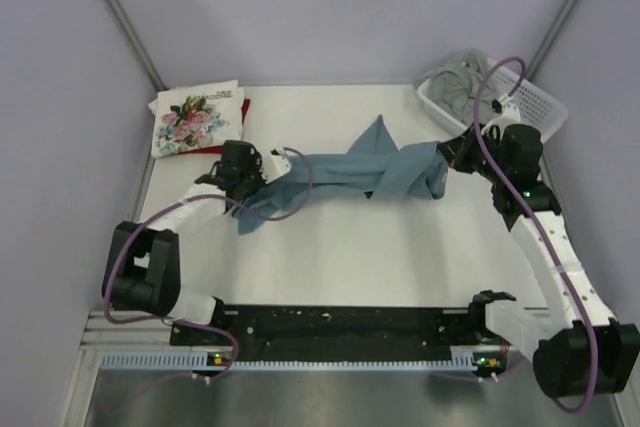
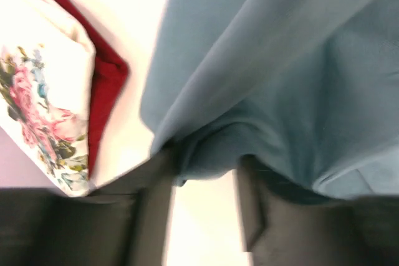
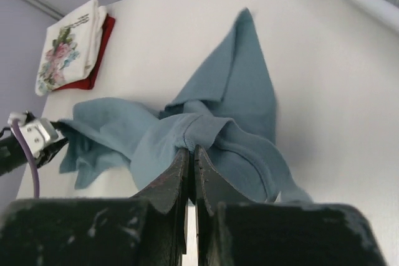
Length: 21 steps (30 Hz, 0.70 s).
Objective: Fold and stack the t-shirts
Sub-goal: Flatten out the tshirt
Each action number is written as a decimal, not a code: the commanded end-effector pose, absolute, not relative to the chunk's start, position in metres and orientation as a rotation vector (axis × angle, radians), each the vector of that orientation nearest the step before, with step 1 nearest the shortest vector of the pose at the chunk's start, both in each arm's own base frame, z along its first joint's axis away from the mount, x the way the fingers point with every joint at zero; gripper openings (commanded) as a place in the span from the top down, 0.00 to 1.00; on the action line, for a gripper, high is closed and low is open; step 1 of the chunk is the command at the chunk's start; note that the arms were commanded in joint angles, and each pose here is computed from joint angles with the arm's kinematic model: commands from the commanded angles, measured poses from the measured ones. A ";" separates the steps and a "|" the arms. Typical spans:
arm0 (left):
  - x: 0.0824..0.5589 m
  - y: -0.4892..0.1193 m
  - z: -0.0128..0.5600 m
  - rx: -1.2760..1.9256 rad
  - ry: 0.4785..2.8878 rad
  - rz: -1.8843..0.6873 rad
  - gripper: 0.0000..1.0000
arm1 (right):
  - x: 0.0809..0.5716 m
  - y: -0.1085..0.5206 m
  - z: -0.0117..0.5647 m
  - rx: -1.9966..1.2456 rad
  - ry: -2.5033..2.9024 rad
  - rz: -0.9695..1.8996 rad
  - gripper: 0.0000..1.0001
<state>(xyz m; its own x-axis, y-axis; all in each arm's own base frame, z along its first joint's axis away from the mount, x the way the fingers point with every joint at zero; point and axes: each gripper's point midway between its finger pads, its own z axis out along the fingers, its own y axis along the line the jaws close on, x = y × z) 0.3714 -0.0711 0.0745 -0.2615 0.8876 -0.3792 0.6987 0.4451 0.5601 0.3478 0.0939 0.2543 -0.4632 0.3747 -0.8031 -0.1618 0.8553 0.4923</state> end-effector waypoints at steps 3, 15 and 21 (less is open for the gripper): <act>0.351 -0.078 0.133 1.286 1.876 -0.037 0.30 | 0.310 0.117 0.269 0.162 1.817 0.846 1.00; 0.280 -0.098 0.097 1.455 1.990 -0.289 0.36 | 0.409 0.044 0.220 0.259 2.021 0.345 0.92; 0.299 -0.063 0.092 1.324 2.168 -0.069 0.36 | 0.443 0.045 0.174 0.249 2.343 0.426 0.15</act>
